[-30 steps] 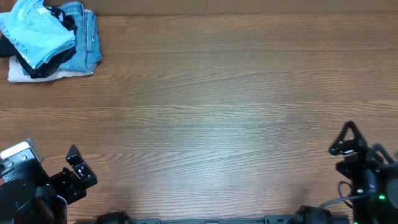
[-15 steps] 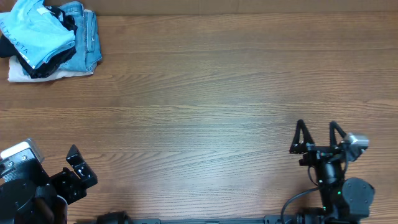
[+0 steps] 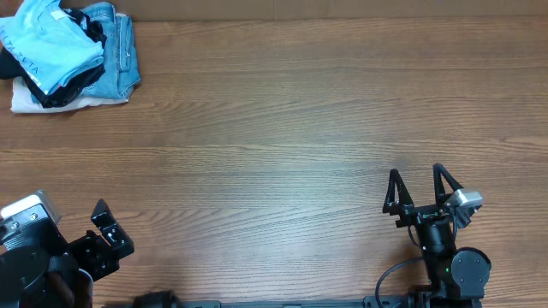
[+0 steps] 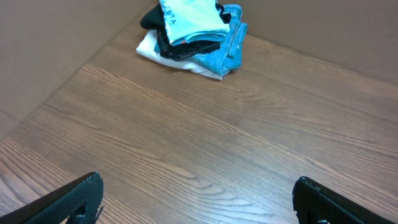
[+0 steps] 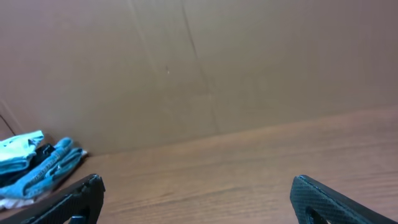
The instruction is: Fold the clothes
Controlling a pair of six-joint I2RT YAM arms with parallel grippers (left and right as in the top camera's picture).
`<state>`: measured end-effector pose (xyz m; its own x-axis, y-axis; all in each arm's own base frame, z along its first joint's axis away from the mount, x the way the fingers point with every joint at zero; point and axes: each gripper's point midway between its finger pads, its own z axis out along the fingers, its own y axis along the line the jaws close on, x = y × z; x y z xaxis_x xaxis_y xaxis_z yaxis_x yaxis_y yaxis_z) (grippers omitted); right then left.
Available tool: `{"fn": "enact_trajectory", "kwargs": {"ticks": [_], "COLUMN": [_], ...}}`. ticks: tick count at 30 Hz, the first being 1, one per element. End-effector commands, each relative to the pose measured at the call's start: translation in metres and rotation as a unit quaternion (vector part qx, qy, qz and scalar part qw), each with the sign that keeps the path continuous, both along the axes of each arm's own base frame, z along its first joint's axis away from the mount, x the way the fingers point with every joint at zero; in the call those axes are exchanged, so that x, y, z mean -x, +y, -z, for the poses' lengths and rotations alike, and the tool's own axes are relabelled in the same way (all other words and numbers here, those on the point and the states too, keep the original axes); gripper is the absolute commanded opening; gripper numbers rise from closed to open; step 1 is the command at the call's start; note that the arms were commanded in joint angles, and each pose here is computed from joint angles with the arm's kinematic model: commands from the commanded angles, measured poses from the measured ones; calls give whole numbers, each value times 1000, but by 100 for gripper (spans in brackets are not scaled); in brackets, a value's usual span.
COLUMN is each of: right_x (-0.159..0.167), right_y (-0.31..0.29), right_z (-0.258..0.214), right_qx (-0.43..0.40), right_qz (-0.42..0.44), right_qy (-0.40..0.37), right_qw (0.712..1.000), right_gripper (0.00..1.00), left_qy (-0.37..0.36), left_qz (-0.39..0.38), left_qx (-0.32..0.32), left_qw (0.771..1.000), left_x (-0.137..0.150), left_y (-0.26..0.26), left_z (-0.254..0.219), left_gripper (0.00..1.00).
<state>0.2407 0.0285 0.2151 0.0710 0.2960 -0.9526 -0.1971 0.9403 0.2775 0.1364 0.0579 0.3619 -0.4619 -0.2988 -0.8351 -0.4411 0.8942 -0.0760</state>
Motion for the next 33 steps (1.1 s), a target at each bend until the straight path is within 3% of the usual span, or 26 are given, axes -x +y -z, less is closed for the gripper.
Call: {"fn": "enact_trajectory", "kwargs": {"ticks": [1,7,14,33], "right_x": [0,-1,-3,-3], "right_y": [2,2,2,2], "right_z": [2,5,42,42], "right_qx": [1,1,13,13], "right_qz": [-5,-5,-5,-4], "right_qy": [-14,-8,67,66], "right_qw": [1000,1000,998,998], "right_gripper": [100,100,100,100], "left_qy": [-9,-9,-9,-9], "left_qz": [-10,-10,-10,-10], "left_qx": [3,3,3,3], "left_qw": [1000,1000,1000,1000], "left_x": [2,2,2,2], "left_y": [2,2,2,2], "left_z": [-2,-2,-2,-3], "left_gripper": [100,100,100,100]}}
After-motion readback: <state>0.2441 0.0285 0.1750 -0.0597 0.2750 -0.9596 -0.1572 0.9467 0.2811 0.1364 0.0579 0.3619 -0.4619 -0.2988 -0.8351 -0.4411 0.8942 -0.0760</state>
